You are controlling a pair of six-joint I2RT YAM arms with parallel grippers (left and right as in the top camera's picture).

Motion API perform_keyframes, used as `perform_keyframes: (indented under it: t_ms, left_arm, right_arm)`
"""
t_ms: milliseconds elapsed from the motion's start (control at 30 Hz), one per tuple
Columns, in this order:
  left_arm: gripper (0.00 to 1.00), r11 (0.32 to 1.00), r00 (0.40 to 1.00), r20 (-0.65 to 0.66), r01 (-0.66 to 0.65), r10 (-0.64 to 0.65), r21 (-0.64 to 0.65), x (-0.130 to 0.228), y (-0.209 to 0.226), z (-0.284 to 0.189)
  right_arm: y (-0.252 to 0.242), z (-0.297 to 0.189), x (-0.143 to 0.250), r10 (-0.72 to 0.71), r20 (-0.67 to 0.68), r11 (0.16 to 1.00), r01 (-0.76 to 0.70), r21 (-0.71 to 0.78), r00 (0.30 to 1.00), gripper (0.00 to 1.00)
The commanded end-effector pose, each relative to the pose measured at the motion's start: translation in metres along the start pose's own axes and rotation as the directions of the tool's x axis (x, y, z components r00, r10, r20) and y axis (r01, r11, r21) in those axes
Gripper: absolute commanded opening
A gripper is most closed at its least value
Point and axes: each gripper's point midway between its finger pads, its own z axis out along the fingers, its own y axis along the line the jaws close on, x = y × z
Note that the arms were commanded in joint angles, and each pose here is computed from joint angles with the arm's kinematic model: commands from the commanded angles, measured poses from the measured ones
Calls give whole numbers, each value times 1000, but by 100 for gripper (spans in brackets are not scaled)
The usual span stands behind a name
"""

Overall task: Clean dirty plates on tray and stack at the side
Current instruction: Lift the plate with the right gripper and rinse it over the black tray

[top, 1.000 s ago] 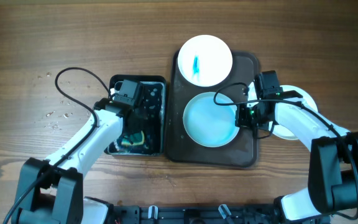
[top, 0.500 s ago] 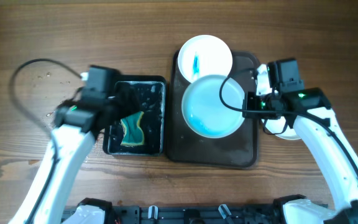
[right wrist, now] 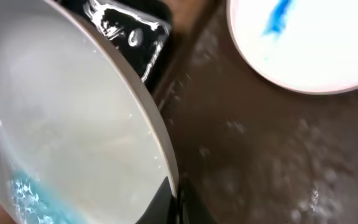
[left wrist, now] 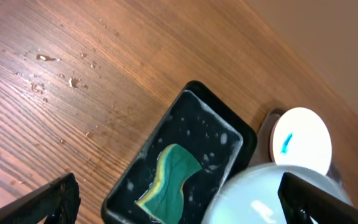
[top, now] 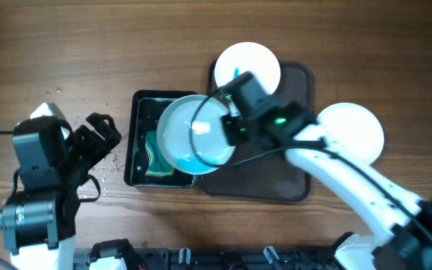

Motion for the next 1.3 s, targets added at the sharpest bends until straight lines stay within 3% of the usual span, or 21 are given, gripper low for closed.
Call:
perform_keyframes:
  t_ms: [0,200,367,533,667,867,1267]
  left_arm:
    - [100,1000,1000,-14,16,-16,10,2,-1,-5]
    - [100,1000,1000,-20,17,-16,7,3,0,-4]
    - [100,1000,1000,-20,17,-16,7,3,0,-4]
    - [100,1000,1000,-20,17,-16,7,3,0,-4]
    - [100,1000,1000,-20,17,-16,7,3,0,-4]
    - [100,1000,1000,-20,17,-16,7,3,0,-4]
    - [100,1000,1000,-20,17,-16,7,3,0,-4]
  right_arm:
    - [2,13,-15,-7,90,986,-8,166,996,4]
    - [30,-9,-48,-126,307,953,29,301,943,4]
    - [38,-41,-66,-246,437,876,6,482,865,4]
    - [50,-58,-74,-385,433,815,81,573,815,4]
    - [62,-70,-74,-410,465,796,59,603,785,4]
    - [87,-83,-79,-522,452,756,148,638,723,4]
    - [90,-85,-82,-551,442,740,170,651,708,4]
